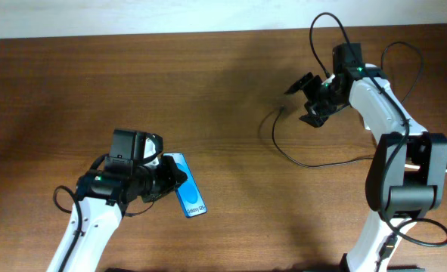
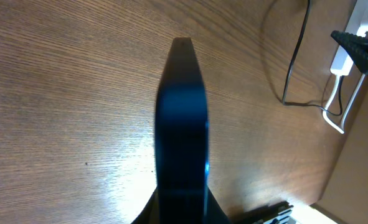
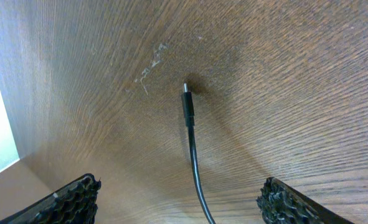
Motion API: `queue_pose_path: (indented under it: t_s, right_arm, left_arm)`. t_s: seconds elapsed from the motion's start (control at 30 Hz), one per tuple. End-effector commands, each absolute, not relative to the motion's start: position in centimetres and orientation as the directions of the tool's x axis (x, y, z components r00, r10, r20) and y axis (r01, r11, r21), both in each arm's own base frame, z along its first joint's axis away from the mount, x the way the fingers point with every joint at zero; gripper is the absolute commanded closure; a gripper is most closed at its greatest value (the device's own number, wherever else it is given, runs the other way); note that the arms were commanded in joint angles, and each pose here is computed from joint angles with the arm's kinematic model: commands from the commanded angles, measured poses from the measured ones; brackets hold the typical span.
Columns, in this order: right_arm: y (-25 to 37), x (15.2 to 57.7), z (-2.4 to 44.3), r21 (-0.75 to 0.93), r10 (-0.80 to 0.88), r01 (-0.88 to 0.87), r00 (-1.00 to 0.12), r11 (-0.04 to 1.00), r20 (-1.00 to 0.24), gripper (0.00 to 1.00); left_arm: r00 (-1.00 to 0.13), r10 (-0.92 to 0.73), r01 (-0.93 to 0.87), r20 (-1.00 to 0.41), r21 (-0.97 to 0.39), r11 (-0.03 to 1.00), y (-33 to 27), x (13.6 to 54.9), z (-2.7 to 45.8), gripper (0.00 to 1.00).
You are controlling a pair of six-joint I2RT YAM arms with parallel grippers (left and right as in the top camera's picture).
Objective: Plug charger to phone and switch on socket
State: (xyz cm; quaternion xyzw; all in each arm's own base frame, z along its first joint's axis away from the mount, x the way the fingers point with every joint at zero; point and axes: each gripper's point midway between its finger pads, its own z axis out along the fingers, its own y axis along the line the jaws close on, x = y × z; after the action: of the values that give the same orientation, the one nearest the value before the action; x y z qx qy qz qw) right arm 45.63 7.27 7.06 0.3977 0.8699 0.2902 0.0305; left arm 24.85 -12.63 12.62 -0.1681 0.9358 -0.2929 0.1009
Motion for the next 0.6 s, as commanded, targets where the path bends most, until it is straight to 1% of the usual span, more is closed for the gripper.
queue_pose_path:
  t_s: [0.0, 0.1, 0.2, 0.37, 0.4, 0.47, 0.57]
  right_arm:
    - [6.9, 45.6, 5.6, 0.501, 0.723, 0.696, -0.666, 0.515, 0.182, 0.14]
    - [6.9, 45.3, 3.7, 0.472, 0.722, 0.718, -0.657, 0.512, 0.216, 0.14]
    - [7.7, 45.0, 3.0, 0.481, 0.701, 0.723, -0.66, 0.496, 0.269, 0.14]
    - [8.1, 45.5, 2.5, 0.503, 0.692, 0.717, -0.665, 0.483, 0.282, 0.14]
    - [8.1, 45.6, 2.3, 0.498, 0.702, 0.73, -0.65, 0.469, 0.291, 0.14]
    - [8.5, 45.5, 1.8, 0.474, 0.723, 0.767, -0.609, 0.433, 0.326, 0.18]
    - [9.6, 45.5, 0.9, 0.474, 0.708, 0.774, -0.607, 0.421, 0.362, 0.22]
  left_arm:
    - [-0.928, -0.358, -0.23, -0.099, -0.602, 0.764, -12.9, 24.9, 13.2, 1.0]
    - [-0.929, -0.358, -0.23, -0.099, -0.603, 0.764, -12.9, 24.9, 13.2, 1.0]
    - [-0.929, -0.358, -0.23, -0.099, -0.602, 0.764, -12.9, 24.9, 13.2, 1.0]
    - [-0.929, -0.358, -0.23, -0.099, -0.602, 0.764, -12.9, 24.9, 13.2, 1.0]
    - [-0.929, -0.358, -0.23, -0.099, -0.603, 0.764, -12.9, 24.9, 13.2, 1.0]
    - [-0.928, -0.358, -0.23, -0.099, -0.602, 0.764, -12.9, 24.9, 13.2, 1.0]
    - [-0.928, -0.358, -0.23, -0.099, -0.602, 0.764, -12.9, 24.9, 13.2, 1.0]
